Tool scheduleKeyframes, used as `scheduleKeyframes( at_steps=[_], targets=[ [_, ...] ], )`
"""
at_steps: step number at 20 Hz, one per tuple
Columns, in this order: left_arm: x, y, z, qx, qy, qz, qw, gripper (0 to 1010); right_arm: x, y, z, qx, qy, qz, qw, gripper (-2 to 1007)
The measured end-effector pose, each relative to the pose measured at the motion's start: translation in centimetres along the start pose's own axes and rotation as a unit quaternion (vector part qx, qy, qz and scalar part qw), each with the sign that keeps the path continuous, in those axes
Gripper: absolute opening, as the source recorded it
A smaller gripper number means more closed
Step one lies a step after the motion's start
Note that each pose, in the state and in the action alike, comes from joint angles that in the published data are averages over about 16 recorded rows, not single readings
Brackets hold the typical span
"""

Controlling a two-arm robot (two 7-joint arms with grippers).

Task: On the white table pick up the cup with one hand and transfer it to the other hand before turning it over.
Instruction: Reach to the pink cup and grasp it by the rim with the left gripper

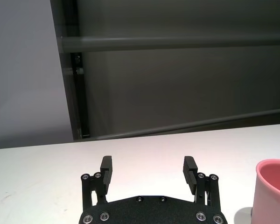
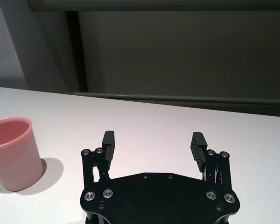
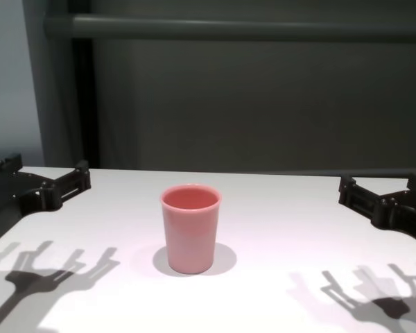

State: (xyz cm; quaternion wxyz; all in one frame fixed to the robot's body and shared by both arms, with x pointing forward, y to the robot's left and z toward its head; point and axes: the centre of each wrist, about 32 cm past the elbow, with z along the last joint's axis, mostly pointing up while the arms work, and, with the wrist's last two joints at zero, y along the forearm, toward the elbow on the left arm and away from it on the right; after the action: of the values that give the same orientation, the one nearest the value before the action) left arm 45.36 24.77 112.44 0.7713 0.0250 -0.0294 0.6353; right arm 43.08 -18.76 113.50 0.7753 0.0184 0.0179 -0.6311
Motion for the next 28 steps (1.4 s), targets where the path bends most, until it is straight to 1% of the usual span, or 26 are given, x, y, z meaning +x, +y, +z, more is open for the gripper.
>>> scheduleKeyframes(
  at_steps=[4,8,12,16,18,20,23,25,28],
  targets=[
    [0.30,-0.3,0.30,-0.006,-0.006,-0.007,0.9999,1001,0.00,0.00,0.00,0.000,0.000,0.000,1.0000,1000],
    [0.92,-0.7,0.84,-0.014,-0.016,-0.020,0.9996,1001,0.00,0.00,0.00,0.000,0.000,0.000,1.0000,1000],
    [1.80,-1.3,1.58,-0.024,-0.031,-0.039,0.9985,1001,0.00,0.00,0.00,0.000,0.000,0.000,1.0000,1000],
    [3.03,-1.9,2.65,-0.036,-0.054,-0.067,0.9957,1001,0.00,0.00,0.00,0.000,0.000,0.000,1.0000,1000],
    [3.70,-2.2,3.27,-0.041,-0.066,-0.083,0.9935,1001,0.00,0.00,0.00,0.000,0.000,0.000,1.0000,1000],
    [4.39,-2.5,3.95,-0.047,-0.080,-0.100,0.9907,1001,0.00,0.00,0.00,0.000,0.000,0.000,1.0000,1000],
    [5.33,-2.9,5.01,-0.056,-0.102,-0.126,0.9852,1001,0.00,0.00,0.00,0.000,0.000,0.000,1.0000,1000],
    [5.91,-3.1,5.78,-0.060,-0.119,-0.145,0.9804,1001,0.00,0.00,0.00,0.000,0.000,0.000,1.0000,1000],
    [6.70,-3.5,6.95,-0.066,-0.146,-0.175,0.9714,1001,0.00,0.00,0.00,0.000,0.000,0.000,1.0000,1000]
  ],
)
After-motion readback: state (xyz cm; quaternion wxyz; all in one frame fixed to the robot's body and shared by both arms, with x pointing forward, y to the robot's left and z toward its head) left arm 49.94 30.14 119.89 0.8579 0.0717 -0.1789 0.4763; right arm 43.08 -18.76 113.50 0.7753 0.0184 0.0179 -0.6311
